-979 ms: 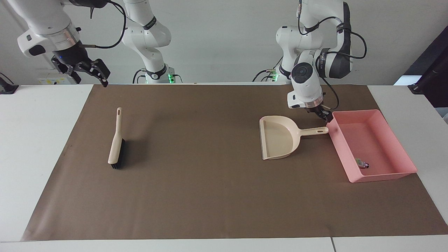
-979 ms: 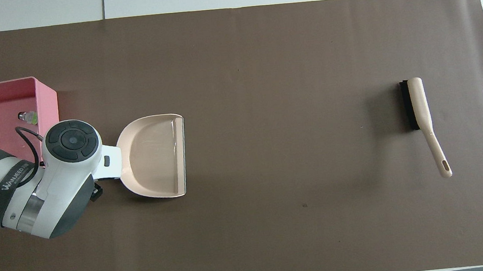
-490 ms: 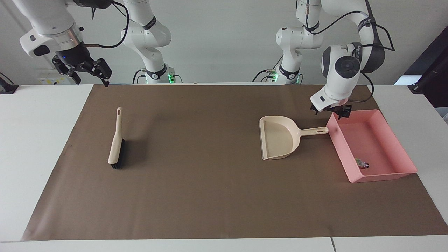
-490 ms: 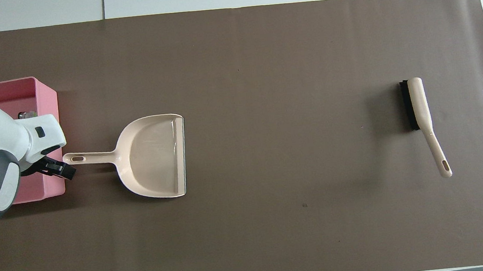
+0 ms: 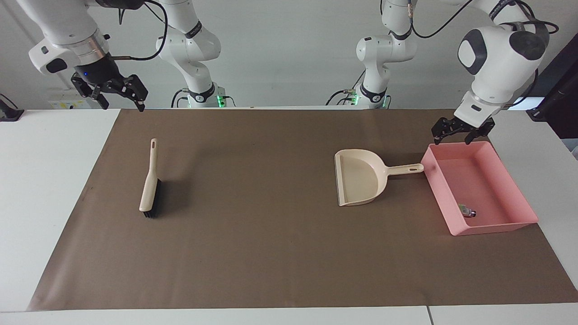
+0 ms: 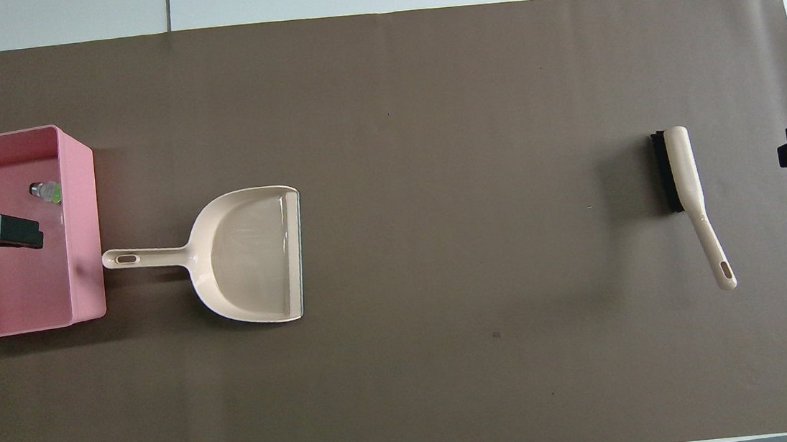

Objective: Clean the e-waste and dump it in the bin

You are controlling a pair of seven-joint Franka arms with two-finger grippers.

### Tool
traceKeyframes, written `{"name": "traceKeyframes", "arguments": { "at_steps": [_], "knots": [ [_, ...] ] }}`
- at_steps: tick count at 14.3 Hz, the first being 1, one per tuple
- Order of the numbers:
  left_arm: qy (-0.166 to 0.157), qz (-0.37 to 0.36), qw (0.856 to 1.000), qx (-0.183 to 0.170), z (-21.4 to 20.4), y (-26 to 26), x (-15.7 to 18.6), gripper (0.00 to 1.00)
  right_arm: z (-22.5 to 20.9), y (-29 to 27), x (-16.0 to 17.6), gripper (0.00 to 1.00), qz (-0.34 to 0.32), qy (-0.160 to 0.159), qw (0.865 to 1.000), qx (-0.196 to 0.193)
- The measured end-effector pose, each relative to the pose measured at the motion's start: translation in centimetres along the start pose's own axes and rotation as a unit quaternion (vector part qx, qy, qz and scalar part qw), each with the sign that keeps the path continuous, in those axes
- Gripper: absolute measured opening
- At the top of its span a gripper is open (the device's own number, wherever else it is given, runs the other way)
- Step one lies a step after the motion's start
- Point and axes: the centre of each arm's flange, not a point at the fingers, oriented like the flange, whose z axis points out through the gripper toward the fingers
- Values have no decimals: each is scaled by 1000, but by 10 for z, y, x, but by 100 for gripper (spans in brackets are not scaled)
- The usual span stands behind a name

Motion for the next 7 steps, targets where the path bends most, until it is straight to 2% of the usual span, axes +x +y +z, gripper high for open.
{"name": "traceKeyframes", "arguments": {
  "at_steps": [4,7],
  "knots": [
    [26,-20,999,-15,-63,-12,-4,98,-1,-1,2,100,-5,9,1000,-6],
    [31,-37,998,-26,-85,-11,-8,98,-2,-1,3,100,-11,15,1000,-18]
  ]
}}
